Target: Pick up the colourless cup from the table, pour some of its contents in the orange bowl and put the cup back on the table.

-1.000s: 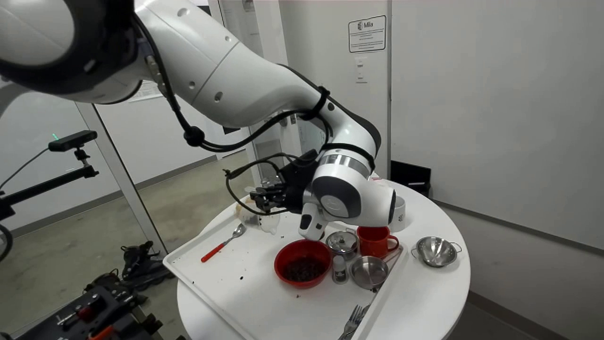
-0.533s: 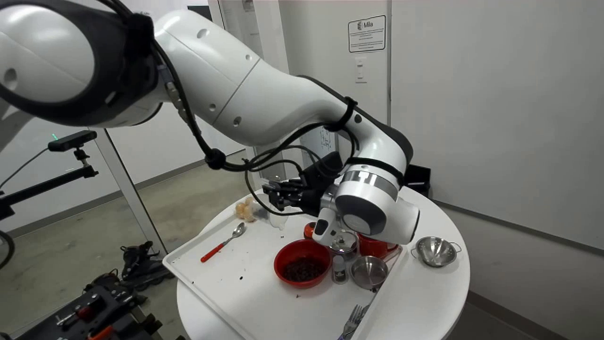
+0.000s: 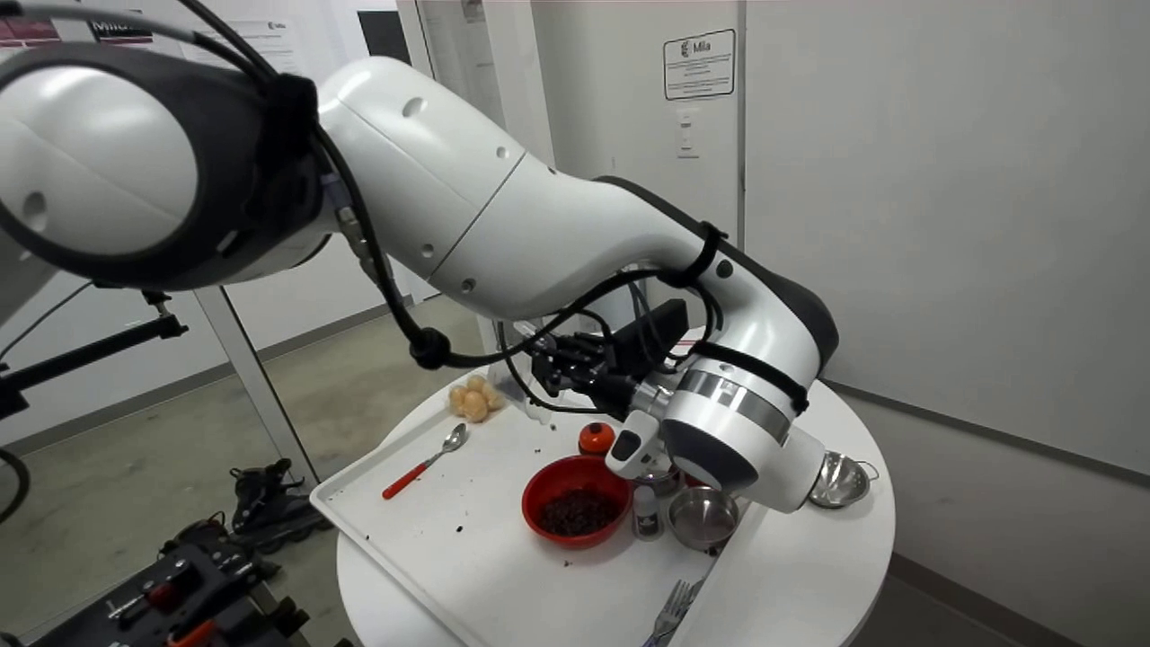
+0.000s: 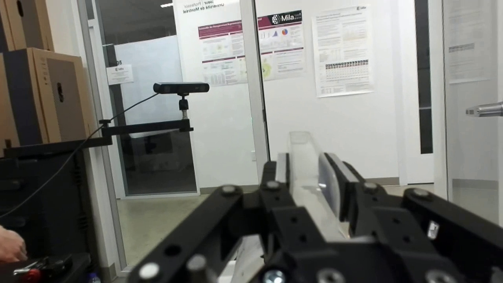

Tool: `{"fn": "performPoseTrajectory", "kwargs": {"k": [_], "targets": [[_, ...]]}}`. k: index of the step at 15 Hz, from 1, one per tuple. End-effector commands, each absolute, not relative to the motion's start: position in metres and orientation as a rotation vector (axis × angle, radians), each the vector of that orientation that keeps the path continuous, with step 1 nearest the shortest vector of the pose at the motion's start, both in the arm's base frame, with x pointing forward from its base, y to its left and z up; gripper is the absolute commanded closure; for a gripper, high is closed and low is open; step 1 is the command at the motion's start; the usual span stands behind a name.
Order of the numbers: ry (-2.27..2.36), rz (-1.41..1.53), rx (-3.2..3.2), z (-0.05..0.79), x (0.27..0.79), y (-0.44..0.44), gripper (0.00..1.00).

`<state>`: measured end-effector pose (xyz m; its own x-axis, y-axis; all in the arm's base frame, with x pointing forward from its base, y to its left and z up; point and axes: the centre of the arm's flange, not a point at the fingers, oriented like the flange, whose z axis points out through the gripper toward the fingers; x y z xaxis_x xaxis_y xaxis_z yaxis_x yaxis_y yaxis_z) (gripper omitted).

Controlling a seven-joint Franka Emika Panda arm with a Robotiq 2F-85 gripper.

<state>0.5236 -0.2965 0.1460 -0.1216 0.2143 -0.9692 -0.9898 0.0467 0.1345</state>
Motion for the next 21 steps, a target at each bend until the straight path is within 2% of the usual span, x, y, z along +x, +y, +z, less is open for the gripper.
{"fn": "performPoseTrajectory", "kwargs": {"k": [1,21], "targets": [[1.124,1.391,-0.884,0.143,0.538,-0.306,0.91],[1.032,1.472,-0.759,0.144,0.535,-0.318,0.92]]}}
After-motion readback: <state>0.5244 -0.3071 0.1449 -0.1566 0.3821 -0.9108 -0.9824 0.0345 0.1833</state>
